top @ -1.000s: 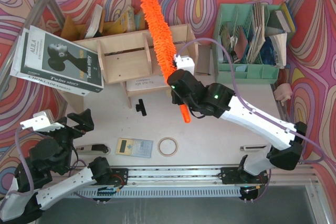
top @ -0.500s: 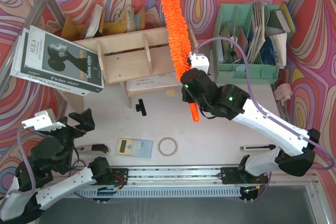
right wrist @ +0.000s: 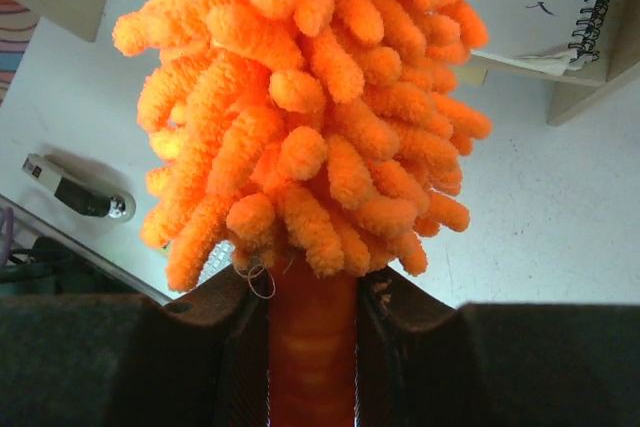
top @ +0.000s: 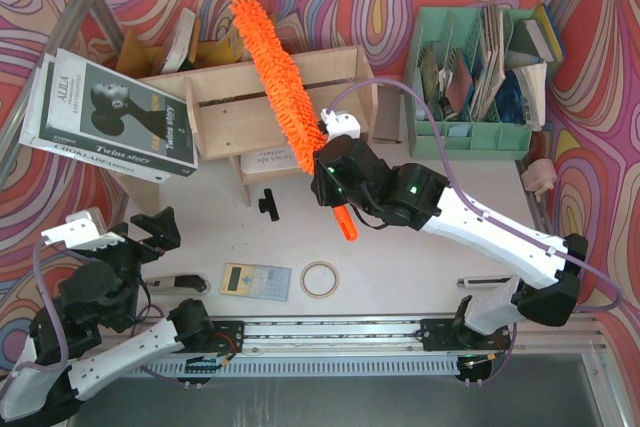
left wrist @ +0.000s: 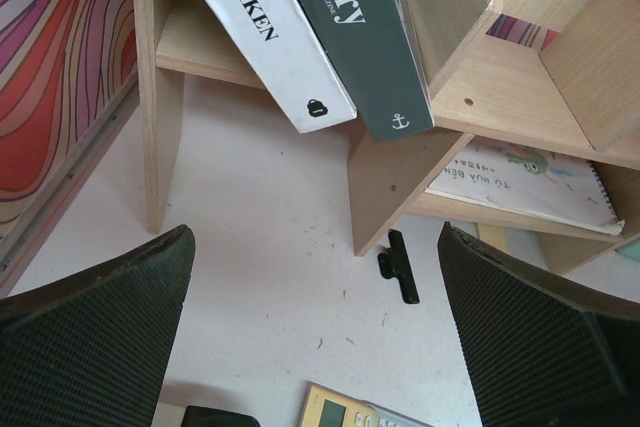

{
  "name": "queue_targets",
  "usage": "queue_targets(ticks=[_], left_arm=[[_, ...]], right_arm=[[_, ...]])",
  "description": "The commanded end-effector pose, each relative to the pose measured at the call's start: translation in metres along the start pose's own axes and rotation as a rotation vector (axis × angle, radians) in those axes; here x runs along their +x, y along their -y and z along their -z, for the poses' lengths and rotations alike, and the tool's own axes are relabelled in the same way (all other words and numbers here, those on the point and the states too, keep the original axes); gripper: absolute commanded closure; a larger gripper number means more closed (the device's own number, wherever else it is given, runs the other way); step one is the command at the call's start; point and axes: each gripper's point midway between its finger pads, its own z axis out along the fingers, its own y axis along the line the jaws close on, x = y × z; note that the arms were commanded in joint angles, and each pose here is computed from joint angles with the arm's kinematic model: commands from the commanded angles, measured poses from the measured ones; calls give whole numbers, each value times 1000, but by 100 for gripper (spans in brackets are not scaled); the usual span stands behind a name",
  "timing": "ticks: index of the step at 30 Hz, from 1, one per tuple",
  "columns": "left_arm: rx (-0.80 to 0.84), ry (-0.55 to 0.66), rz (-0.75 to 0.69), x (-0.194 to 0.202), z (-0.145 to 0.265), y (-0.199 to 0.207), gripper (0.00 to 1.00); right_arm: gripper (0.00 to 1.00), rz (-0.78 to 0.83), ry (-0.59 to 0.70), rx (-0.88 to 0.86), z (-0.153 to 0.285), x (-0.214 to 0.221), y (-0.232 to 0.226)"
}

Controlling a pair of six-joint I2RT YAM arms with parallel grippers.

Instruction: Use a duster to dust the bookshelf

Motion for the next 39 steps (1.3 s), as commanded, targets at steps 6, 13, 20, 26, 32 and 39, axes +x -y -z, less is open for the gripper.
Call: queue_targets(ticks=[6, 13, 20, 26, 32, 39], left_arm=[[-33, 3, -33, 2, -3, -2, 2], [-30, 8, -18, 1, -2, -4, 2], [-21, 8, -12, 1, -2, -3, 1], [-23, 9, -14, 1, -2, -3, 1], [-23, 10, -11, 1, -2, -3, 1], [-22, 9, -12, 1, -2, -3, 1]], right_arm=[[100, 36, 90, 145, 13, -20, 35], [100, 32, 120, 227, 24, -29, 62], [100, 30, 110, 328, 37, -32, 93], [100, 16, 90, 375, 39, -25, 112], [100, -10, 92, 399, 43, -26, 124], [100, -12, 78, 382, 43, -22, 123]])
